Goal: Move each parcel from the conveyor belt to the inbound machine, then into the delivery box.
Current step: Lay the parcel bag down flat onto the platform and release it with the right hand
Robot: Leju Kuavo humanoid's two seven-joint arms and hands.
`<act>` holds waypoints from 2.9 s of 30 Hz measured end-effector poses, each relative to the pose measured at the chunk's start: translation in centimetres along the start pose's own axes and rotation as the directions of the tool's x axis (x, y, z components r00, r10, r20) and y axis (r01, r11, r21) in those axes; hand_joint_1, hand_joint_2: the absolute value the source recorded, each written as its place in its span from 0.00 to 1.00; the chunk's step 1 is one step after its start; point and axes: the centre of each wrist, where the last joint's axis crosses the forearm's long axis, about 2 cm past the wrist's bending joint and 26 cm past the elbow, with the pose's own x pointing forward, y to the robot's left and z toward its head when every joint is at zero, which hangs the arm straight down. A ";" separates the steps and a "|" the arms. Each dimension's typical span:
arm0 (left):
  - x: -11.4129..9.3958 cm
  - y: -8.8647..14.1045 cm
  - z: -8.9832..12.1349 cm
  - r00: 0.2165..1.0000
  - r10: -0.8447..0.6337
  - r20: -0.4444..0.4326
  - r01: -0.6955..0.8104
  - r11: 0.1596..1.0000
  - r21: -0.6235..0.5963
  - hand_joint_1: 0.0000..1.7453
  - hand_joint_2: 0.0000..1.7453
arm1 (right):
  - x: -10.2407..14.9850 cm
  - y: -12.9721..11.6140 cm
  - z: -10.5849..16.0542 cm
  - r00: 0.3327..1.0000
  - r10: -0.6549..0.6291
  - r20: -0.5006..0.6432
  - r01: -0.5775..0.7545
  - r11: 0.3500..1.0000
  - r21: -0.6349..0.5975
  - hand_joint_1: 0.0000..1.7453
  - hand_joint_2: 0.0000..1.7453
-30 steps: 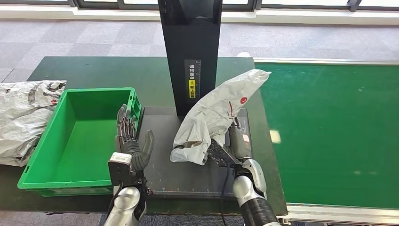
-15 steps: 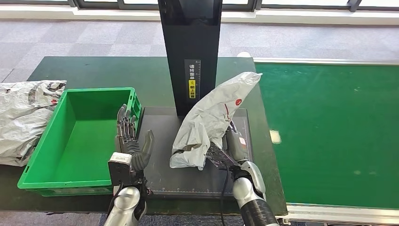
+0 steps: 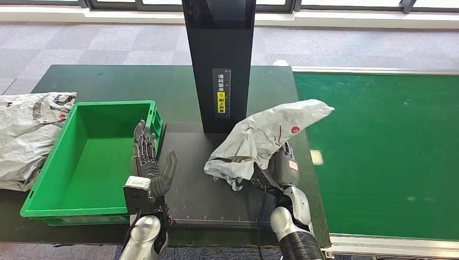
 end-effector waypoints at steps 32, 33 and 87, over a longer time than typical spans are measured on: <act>0.6 0.6 -0.1 1.000 0.006 0.019 -0.007 0.999 0.039 0.00 1.00 | -0.9 0.3 0.6 0.919 -0.351 0.178 0.312 0.926 0.213 0.00 0.00; 0.6 0.6 -0.1 1.000 0.007 0.018 -0.008 0.999 0.038 0.00 1.00 | -0.9 0.3 0.6 0.905 -0.382 0.189 0.337 0.913 0.230 0.00 0.00; 6.5 -4.3 -2.6 0.942 0.121 0.312 0.047 0.875 -0.482 0.00 1.00 | -2.3 -0.7 -0.6 0.947 -0.310 0.080 0.308 0.951 0.039 0.00 0.00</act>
